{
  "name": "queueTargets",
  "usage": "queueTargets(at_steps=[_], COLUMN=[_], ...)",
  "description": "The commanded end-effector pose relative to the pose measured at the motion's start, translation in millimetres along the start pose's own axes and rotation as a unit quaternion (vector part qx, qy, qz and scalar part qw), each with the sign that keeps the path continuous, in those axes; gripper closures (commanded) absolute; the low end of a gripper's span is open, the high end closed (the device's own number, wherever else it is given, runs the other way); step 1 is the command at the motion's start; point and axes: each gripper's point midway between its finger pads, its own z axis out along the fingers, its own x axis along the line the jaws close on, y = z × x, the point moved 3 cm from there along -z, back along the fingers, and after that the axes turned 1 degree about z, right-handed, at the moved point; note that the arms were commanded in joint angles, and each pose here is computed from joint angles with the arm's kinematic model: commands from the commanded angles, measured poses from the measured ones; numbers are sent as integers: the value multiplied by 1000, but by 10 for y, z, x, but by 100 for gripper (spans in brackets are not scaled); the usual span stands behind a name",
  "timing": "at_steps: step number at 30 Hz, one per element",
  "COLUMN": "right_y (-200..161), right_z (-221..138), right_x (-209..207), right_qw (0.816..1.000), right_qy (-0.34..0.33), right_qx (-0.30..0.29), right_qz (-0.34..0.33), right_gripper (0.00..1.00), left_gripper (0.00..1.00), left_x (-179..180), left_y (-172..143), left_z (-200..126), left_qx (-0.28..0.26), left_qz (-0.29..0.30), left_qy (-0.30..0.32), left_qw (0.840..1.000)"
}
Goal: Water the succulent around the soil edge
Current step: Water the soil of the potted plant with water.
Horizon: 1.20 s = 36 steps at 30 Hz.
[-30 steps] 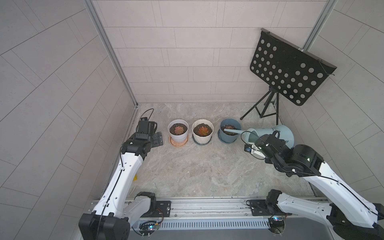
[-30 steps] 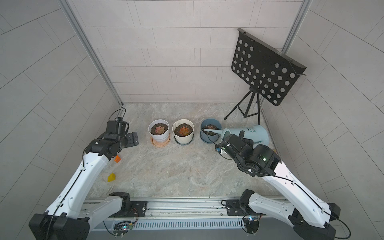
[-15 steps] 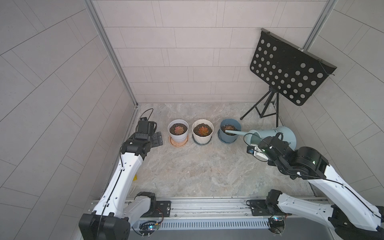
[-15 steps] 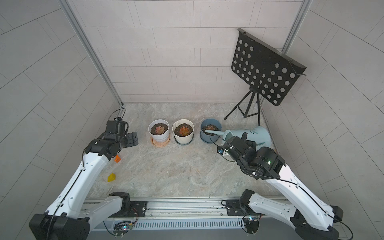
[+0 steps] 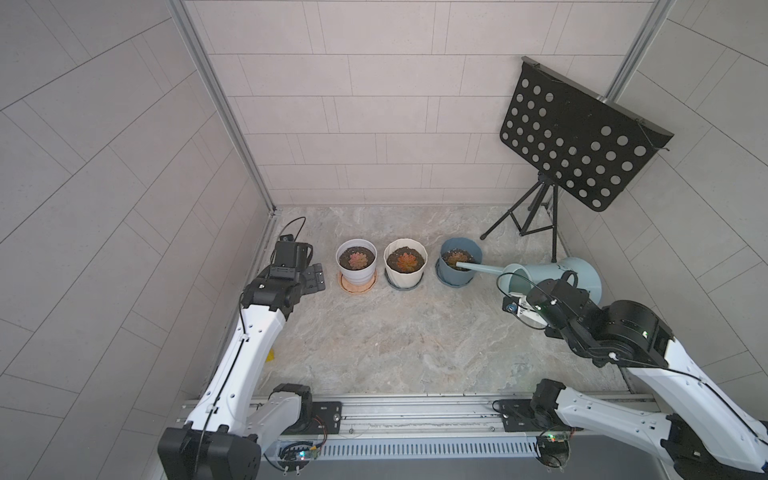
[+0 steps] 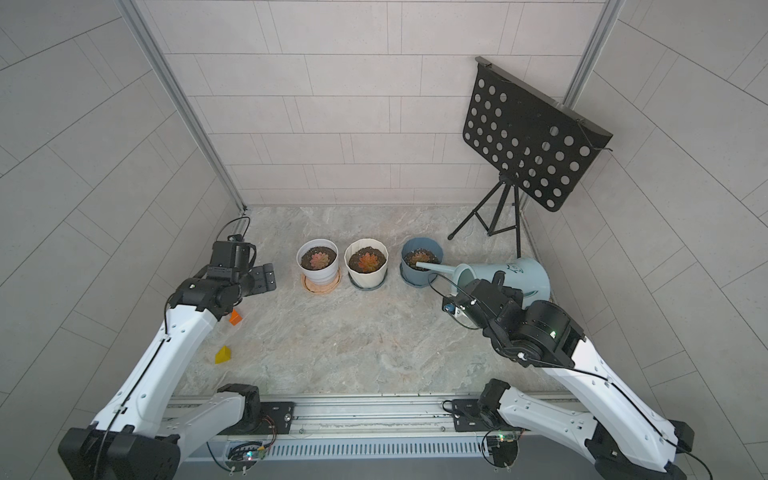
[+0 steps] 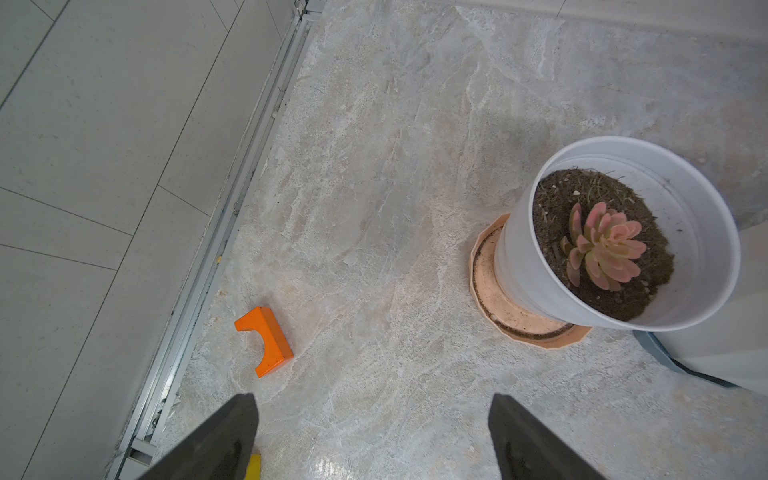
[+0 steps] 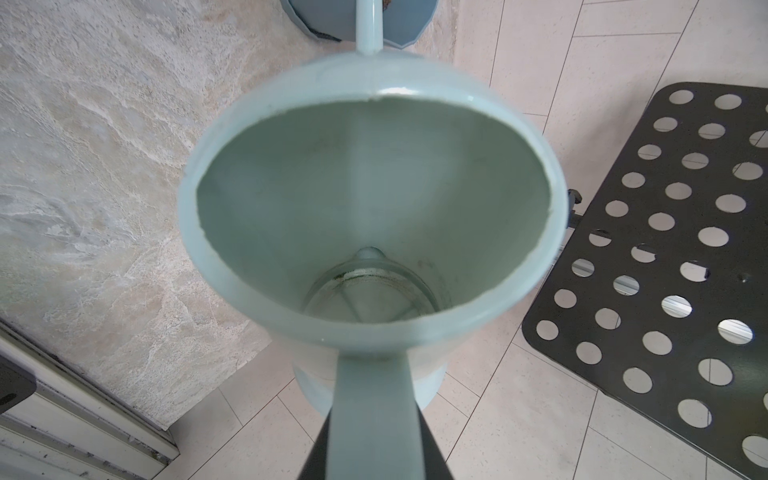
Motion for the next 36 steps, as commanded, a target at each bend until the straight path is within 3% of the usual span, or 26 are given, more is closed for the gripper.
queueTargets(at_steps=[1,22,36], right_y=[-98,-380,-359], right_z=[-25,-120,-116], right_x=[-23,-6,-98], right_qw=[1000,999,997], right_qy=[-15,-29,-53], right_qx=[17,43,53], right_qz=[3,9,17], right_gripper=[100,100,100], left_gripper=[5,5,5], left_x=[15,13,1], left_y=[34,38,34], left_z=[-14,-15,-9], left_qx=[-3,-4,-3], left_qz=[-5,-6,-6], left_qy=[-1,-4,-7], left_qw=[1000,1000,1000])
